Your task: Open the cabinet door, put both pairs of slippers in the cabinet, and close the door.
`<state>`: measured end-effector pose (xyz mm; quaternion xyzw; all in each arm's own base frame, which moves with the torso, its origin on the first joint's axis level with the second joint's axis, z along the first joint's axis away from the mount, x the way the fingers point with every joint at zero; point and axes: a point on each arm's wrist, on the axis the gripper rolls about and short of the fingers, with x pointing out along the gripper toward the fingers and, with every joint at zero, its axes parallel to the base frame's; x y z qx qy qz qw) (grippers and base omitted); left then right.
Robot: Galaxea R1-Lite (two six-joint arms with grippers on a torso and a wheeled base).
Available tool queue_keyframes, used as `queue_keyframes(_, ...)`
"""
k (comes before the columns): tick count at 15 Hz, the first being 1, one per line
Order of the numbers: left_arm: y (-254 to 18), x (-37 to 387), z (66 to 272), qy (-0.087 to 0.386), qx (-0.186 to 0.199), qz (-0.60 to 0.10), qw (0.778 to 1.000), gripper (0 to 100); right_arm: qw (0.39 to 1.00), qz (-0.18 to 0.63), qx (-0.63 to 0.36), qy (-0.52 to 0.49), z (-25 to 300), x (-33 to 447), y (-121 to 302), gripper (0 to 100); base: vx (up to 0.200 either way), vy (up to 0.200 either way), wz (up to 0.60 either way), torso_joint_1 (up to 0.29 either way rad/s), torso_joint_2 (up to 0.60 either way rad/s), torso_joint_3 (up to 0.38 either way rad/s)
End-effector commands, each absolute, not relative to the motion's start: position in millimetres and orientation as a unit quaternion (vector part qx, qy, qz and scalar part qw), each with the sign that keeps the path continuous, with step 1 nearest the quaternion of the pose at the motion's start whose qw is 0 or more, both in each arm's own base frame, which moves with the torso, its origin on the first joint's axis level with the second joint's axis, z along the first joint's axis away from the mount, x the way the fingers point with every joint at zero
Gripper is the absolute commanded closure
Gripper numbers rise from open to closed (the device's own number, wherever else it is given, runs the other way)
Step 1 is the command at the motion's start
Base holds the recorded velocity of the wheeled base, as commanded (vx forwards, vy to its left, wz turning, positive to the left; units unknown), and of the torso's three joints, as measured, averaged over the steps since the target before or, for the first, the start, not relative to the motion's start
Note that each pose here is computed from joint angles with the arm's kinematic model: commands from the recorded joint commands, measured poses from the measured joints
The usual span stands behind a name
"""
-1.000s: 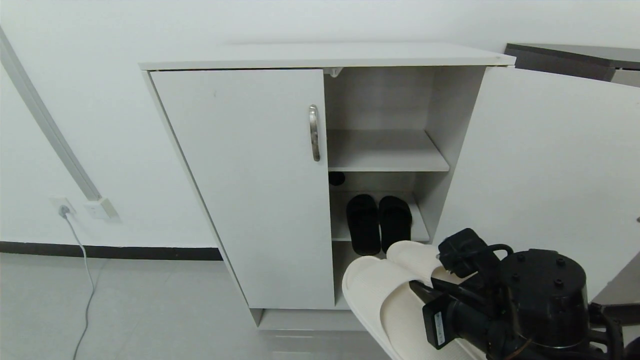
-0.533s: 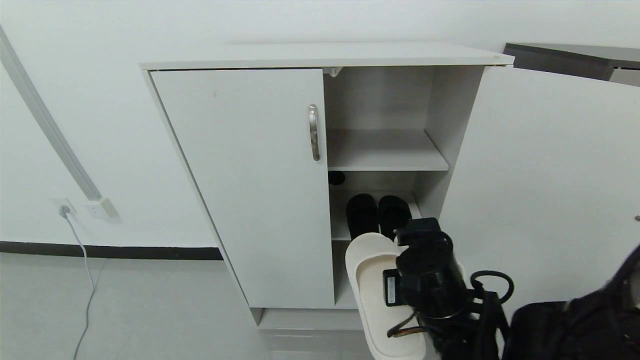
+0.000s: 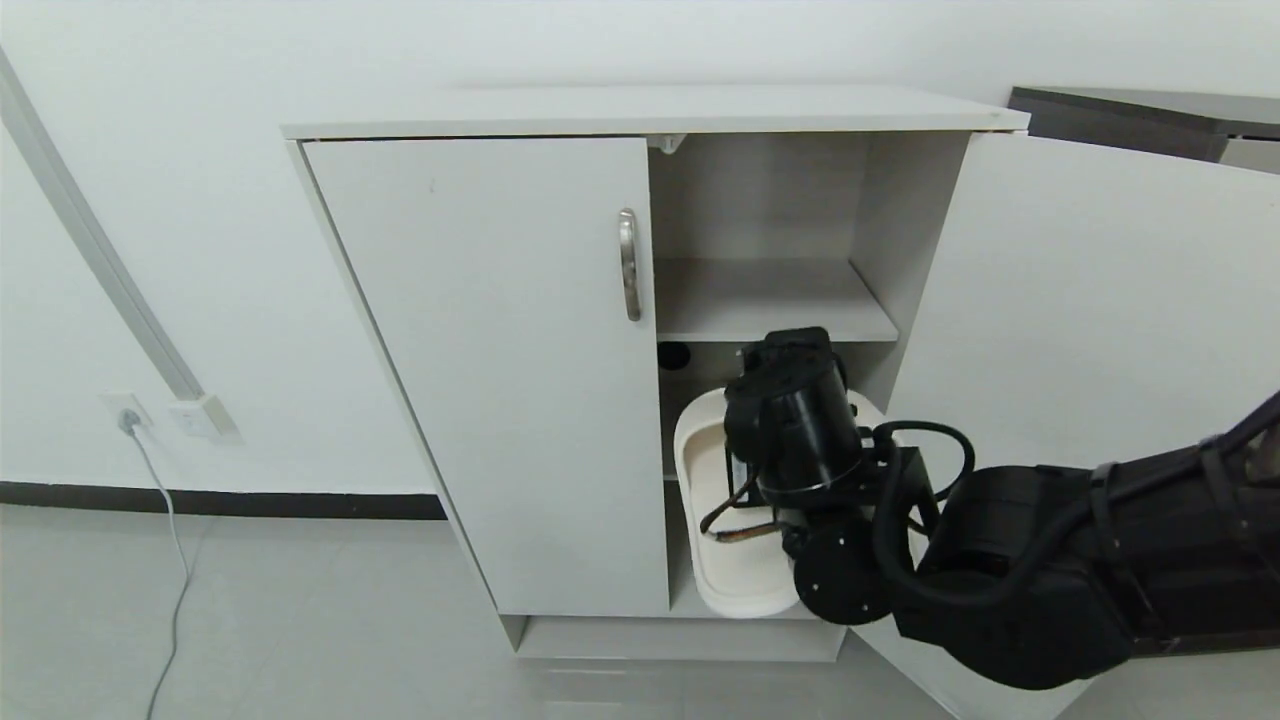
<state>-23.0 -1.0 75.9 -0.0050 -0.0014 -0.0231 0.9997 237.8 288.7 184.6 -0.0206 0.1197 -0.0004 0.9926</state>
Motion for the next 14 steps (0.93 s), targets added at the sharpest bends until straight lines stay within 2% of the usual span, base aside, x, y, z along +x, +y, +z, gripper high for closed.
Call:
queue_keyframes(1, -1, -23, 76, -0.001, -0.005, -0.023, 1.0, 100, 0.995, 0.001, 0.006, 0.095, 210, 236, 282, 100, 0.0, 0.0, 0.0, 0.0, 0.0, 0.0)
queue_keyframes(2, -1, -23, 76, -0.001, -0.005, -0.023, 1.0, 100, 0.997, -0.001, 0.014, 0.071, 222, 238, 279, 100, 0.0, 0.0, 0.0, 0.0, 0.0, 0.0)
queue_keyframes(4, -1, -23, 76, -0.001, -0.005, -0.022, 1.0, 100, 0.998, -0.004, 0.02, 0.063, 226, 240, 277, 100, 0.0, 0.0, 0.0, 0.0, 0.0, 0.0)
queue_keyframes(13, -1, -23, 76, -0.001, -0.005, -0.023, 1.0, 100, 0.998, -0.001, 0.018, 0.068, 220, 244, 281, 100, 0.0, 0.0, 0.0, 0.0, 0.0, 0.0)
queue_keyframes(14, -1, -23, 76, -0.001, -0.005, -0.023, 1.0, 100, 0.998, -0.001, 0.019, 0.067, 221, 244, 281, 100, 0.2, 0.0, 0.0, 0.002, 0.0, 0.002)
